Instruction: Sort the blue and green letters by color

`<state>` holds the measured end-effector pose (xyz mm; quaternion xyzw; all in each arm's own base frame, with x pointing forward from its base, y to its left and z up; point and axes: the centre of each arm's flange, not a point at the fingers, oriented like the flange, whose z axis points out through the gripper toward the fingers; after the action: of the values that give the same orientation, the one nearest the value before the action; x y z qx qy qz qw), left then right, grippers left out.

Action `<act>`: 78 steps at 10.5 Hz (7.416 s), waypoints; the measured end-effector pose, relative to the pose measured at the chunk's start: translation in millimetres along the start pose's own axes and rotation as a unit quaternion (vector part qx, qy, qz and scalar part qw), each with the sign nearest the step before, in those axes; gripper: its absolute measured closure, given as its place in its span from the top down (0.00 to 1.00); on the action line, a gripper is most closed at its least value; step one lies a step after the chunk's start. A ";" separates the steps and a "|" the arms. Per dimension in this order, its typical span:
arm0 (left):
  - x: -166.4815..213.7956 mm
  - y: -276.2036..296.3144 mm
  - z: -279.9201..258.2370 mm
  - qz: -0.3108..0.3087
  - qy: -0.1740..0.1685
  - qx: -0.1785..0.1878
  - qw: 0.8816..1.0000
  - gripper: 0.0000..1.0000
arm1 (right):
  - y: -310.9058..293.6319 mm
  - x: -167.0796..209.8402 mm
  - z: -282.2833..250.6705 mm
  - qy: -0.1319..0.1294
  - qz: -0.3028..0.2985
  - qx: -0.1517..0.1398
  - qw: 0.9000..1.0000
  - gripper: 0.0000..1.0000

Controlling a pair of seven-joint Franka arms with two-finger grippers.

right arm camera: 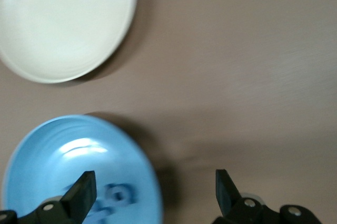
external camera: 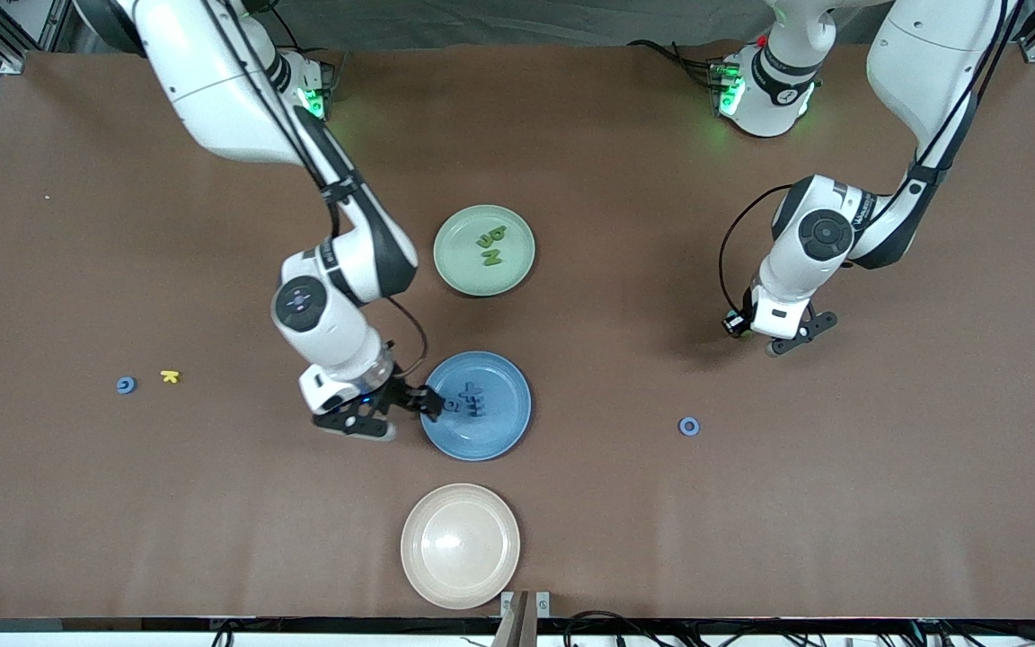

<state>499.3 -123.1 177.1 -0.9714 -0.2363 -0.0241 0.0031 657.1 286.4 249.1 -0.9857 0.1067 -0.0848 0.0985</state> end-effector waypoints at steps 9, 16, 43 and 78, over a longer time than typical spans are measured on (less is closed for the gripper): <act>1.7 102.1 -78.3 0.084 0.043 -0.041 0.995 0.28 | 310.1 103.1 -78.2 -0.077 -0.131 -0.096 0.984 1.00; -271.9 256.3 -99.4 0.051 -0.003 -0.089 0.995 0.28 | 477.0 79.4 -97.8 -0.073 -0.160 -0.105 0.979 1.00; 71.8 52.1 -413.9 0.172 0.030 -0.002 0.985 1.00 | 380.4 73.8 -94.4 -0.038 -0.070 -0.082 0.993 0.36; 85.4 -1.3 -465.6 0.253 0.001 -0.006 0.967 1.00 | 277.9 106.8 -304.4 -0.056 -0.111 -0.102 0.987 1.00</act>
<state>553.3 -90.9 646.3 -0.9995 0.0173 -0.0252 0.0035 648.8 -57.7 499.7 -0.9996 -0.0009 -0.0288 -0.0067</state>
